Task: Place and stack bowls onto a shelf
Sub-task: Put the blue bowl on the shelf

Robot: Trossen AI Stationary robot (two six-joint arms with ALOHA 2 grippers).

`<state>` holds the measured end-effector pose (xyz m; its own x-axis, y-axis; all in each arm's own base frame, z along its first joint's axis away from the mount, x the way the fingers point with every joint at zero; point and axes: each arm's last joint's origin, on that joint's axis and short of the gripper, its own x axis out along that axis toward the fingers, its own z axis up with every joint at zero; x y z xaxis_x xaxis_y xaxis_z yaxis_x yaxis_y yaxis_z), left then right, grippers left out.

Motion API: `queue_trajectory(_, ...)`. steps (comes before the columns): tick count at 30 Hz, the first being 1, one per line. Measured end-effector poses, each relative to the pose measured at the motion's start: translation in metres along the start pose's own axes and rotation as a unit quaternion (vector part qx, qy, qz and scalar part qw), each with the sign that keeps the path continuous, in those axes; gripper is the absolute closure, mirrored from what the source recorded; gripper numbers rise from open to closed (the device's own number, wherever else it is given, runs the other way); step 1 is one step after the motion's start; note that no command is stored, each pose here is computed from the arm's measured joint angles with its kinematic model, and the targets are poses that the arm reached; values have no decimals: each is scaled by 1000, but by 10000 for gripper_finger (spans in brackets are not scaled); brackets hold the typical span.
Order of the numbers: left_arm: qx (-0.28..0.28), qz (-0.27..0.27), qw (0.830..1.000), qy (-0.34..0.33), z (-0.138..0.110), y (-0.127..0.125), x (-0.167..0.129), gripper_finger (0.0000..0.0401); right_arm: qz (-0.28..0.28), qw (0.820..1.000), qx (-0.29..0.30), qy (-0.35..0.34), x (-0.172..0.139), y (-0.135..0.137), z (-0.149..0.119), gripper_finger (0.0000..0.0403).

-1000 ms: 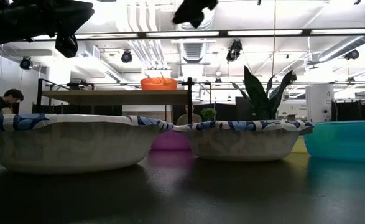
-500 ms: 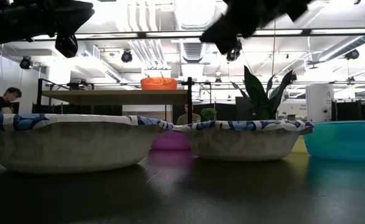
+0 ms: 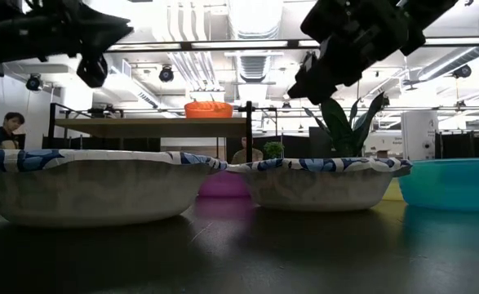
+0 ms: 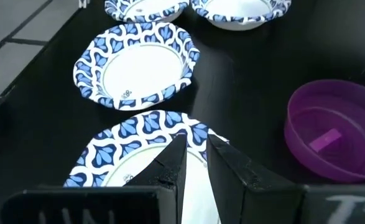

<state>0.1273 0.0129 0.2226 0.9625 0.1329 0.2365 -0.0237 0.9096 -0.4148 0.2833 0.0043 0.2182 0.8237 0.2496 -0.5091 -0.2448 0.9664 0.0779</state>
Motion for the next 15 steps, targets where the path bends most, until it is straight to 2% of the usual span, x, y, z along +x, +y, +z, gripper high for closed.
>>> queue_trajectory(5,-52,17,998,22,-11,1,10,362,1,1000,-12,10,0,0,-2,351)
queue_trajectory(11,-115,7,991,69,-10,-13,31,362,2,999,-27,21,-13,4,0,351)
queue_trajectory(15,-170,39,972,157,-10,-26,45,362,3,999,-38,20,-33,9,4,351)
